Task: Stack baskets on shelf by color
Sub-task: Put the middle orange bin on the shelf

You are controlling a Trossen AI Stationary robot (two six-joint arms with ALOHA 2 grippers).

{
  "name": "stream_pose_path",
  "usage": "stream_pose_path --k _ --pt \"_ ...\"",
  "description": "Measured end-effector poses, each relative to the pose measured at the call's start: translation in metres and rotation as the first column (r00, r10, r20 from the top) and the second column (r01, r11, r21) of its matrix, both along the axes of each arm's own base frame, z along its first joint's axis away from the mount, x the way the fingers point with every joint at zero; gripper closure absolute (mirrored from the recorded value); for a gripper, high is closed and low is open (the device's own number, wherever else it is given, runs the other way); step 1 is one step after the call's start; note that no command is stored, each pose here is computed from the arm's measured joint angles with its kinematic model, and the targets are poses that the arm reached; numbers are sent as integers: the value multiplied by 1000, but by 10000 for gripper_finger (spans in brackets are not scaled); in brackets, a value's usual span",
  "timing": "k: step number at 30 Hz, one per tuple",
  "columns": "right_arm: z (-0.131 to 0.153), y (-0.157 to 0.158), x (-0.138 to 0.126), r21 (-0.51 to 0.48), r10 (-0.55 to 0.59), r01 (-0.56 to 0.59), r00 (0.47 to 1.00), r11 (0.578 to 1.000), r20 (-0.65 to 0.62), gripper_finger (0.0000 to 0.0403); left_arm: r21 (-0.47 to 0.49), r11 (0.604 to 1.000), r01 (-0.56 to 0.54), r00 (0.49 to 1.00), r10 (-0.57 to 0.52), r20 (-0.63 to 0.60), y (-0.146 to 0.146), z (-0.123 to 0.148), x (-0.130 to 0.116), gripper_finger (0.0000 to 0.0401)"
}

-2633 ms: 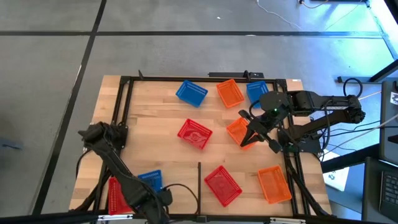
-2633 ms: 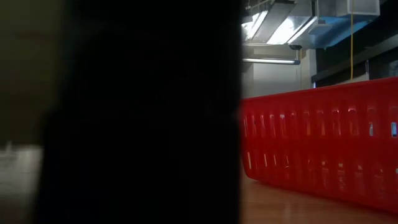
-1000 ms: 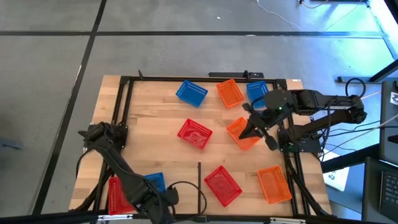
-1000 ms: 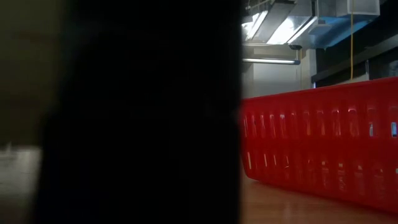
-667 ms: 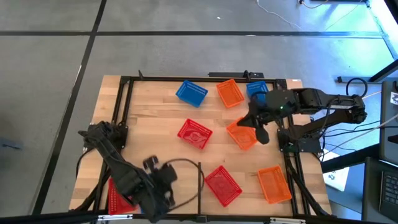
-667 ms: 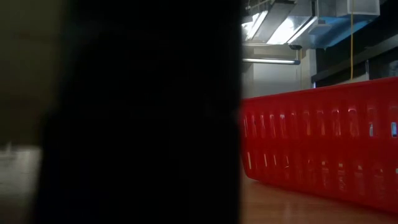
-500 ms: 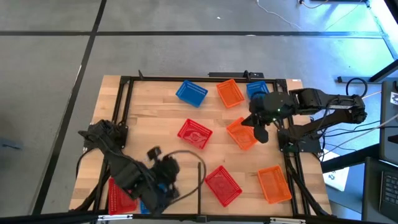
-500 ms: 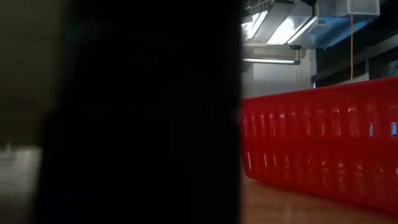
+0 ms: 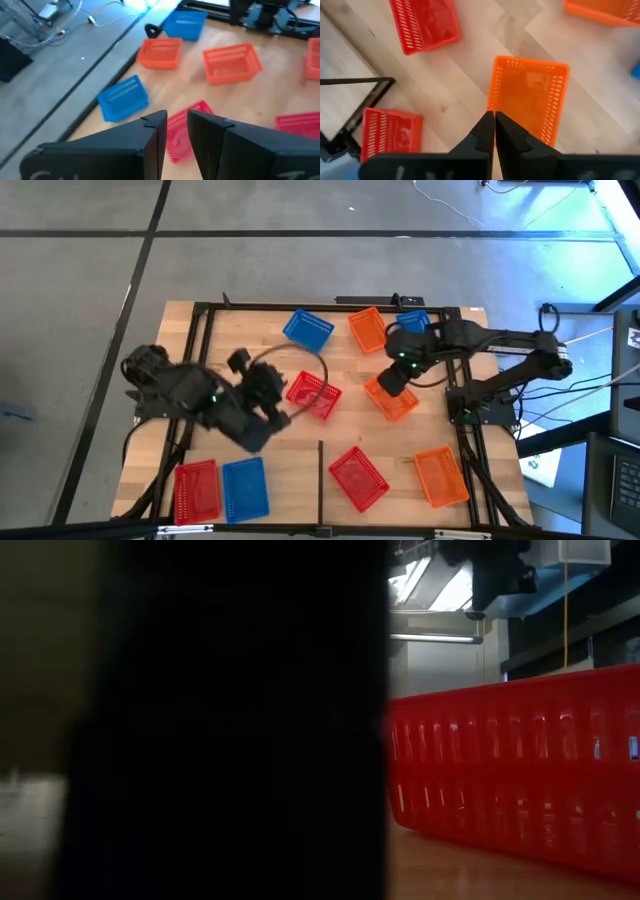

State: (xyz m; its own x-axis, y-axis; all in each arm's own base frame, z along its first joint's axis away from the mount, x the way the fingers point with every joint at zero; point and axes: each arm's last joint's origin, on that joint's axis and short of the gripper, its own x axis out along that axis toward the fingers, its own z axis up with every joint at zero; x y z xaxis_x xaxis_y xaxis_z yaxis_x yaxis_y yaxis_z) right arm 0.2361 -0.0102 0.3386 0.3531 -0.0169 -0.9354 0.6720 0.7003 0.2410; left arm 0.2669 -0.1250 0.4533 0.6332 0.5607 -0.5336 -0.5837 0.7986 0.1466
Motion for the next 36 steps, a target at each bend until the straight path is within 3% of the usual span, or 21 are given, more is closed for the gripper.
stream_pose_path --k 5,11,20,29,36 --pt "-15 0 13 23 30 -28 996 999 -80 398 -1 999 -43 998 43 39 33 21 -19 333" --pt "-35 0 26 27 84 -80 976 996 -203 357 -36 996 -81 991 85 104 54 38 -41 333" --pt "-74 -2 54 63 95 -78 935 995 -340 283 -27 998 -56 992 59 109 57 45 -52 333" --pt "-106 -3 81 153 163 -118 930 981 -329 279 -10 1000 -30 996 30 86 56 44 -52 333" --pt "-123 -2 80 191 126 -42 882 981 -454 279 -10 1000 -30 996 31 86 56 44 -52 333"
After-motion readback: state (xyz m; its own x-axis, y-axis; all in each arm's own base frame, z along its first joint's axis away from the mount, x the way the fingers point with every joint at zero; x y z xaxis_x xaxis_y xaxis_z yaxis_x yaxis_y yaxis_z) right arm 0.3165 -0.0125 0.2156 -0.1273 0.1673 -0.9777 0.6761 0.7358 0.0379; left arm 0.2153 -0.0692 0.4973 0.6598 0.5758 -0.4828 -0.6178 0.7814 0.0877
